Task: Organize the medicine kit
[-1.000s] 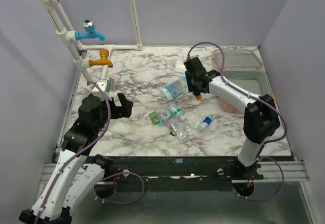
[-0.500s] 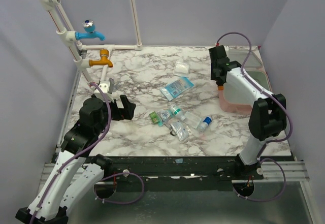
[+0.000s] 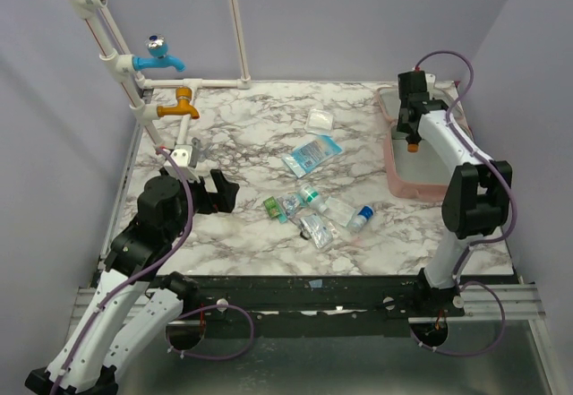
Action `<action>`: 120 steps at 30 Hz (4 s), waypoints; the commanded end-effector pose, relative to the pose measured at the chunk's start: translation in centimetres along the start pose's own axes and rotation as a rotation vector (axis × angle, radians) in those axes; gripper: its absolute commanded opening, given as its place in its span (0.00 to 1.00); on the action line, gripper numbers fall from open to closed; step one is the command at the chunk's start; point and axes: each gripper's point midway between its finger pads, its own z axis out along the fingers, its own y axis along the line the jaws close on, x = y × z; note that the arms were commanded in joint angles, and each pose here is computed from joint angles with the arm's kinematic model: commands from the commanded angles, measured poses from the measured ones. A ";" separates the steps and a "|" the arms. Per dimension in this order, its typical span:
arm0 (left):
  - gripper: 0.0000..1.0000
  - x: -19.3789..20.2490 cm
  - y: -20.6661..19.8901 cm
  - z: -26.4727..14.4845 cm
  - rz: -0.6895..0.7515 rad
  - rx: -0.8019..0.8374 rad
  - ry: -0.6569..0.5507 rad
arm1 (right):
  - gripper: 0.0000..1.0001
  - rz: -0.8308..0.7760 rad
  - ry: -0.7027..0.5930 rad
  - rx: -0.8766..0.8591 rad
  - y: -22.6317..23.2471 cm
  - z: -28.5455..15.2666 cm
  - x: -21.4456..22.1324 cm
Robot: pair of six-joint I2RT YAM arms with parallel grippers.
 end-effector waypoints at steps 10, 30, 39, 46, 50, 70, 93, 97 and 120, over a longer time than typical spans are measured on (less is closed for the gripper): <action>0.99 -0.8 0.1 -0.7 0.020 -0.019 -0.032 | 0.12 -0.055 0.190 -0.010 1.6 4.7 7.1; 0.99 -0.7 0.6 -0.3 0.023 -0.047 -0.023 | 0.12 0.004 0.268 -0.346 9.8 5.4 9.5; 0.99 -0.9 0.9 -0.3 0.019 -0.060 -0.028 | 0.12 0.047 0.265 -0.405 12.9 5.0 8.7; 0.99 -0.8 1.1 -0.3 0.018 -0.068 -0.026 | 0.13 0.075 0.263 -0.428 15.7 5.1 8.2; 0.98 -0.8 1.2 -0.2 0.017 -0.074 -0.024 | 0.17 0.111 0.256 -0.385 16.5 5.7 8.1; 0.99 -0.8 1.6 0.0 0.015 -0.088 -0.020 | 0.61 0.312 0.149 -0.353 16.1 4.8 4.4; 0.99 -0.9 1.4 -0.1 0.008 -0.078 -0.028 | 0.65 0.185 0.099 -0.523 16.0 -4.4 4.2; 0.99 -1.0 1.5 -0.2 0.005 -0.078 -0.031 | 0.65 0.120 0.100 -0.550 18.5 -5.7 5.3; 0.99 -1.1 2.0 -0.1 -0.005 -0.096 -0.034 | 0.03 0.016 0.167 -0.514 20.4 -4.0 9.6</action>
